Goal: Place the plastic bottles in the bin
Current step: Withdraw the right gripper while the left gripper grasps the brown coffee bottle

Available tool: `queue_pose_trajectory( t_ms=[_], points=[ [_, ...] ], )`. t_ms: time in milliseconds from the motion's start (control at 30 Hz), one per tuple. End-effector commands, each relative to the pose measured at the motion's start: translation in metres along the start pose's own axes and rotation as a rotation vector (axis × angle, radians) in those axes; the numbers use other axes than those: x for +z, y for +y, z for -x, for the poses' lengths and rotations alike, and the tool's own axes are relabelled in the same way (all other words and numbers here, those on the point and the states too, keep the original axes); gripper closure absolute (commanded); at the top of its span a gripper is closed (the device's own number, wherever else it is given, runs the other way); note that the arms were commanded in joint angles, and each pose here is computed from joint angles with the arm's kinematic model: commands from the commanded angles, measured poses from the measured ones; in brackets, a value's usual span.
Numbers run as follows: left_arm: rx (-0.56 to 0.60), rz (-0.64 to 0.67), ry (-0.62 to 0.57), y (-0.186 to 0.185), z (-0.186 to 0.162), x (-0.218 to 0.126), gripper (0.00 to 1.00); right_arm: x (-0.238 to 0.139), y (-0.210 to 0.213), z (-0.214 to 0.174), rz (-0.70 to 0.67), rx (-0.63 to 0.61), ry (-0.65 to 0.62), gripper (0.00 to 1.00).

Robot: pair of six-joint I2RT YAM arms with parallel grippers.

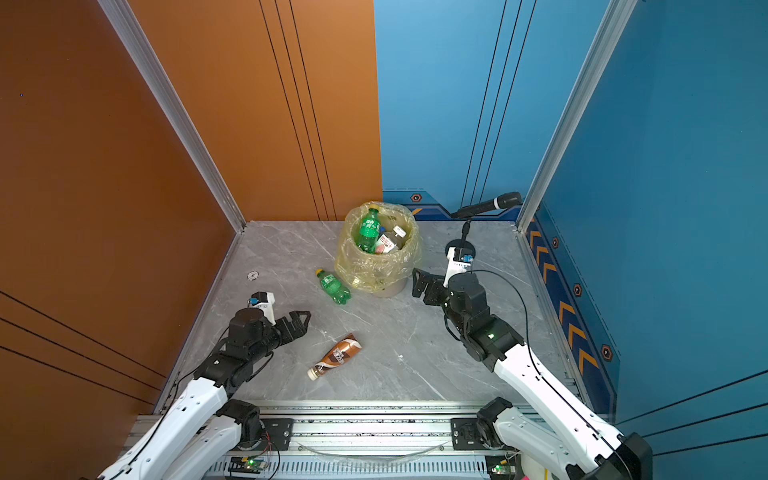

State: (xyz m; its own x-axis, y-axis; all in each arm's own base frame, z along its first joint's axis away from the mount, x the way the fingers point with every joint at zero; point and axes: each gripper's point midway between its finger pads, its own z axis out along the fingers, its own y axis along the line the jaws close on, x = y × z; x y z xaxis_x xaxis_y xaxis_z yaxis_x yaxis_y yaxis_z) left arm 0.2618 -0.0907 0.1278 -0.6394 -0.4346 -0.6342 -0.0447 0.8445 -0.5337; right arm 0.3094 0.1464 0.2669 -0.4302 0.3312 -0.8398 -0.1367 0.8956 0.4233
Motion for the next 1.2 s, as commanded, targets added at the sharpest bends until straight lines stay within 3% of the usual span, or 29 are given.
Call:
queue_pose_trajectory(
  t_ms=[0,433,767,1067,1167],
  points=[
    [0.069,-0.076,0.022,-0.023,-0.002,-0.003,0.02,-0.008,-0.006,0.01,-0.019,0.062,-0.046,0.0],
    [0.416,-0.106,0.17,-0.053,-0.065,-0.012,0.02,-0.005,-0.009,0.006,-0.02,0.087,-0.046,0.0],
    [0.626,-0.069,0.284,-0.067,-0.101,0.003,0.02,-0.006,-0.014,0.004,-0.029,0.106,-0.05,0.0],
    [0.702,0.038,0.42,-0.059,-0.125,0.031,0.0,-0.012,-0.021,0.005,-0.041,0.118,-0.067,0.0],
    [0.72,0.069,0.446,-0.056,-0.13,0.039,0.05,-0.013,-0.025,0.004,-0.047,0.127,-0.069,0.0]
  ],
)
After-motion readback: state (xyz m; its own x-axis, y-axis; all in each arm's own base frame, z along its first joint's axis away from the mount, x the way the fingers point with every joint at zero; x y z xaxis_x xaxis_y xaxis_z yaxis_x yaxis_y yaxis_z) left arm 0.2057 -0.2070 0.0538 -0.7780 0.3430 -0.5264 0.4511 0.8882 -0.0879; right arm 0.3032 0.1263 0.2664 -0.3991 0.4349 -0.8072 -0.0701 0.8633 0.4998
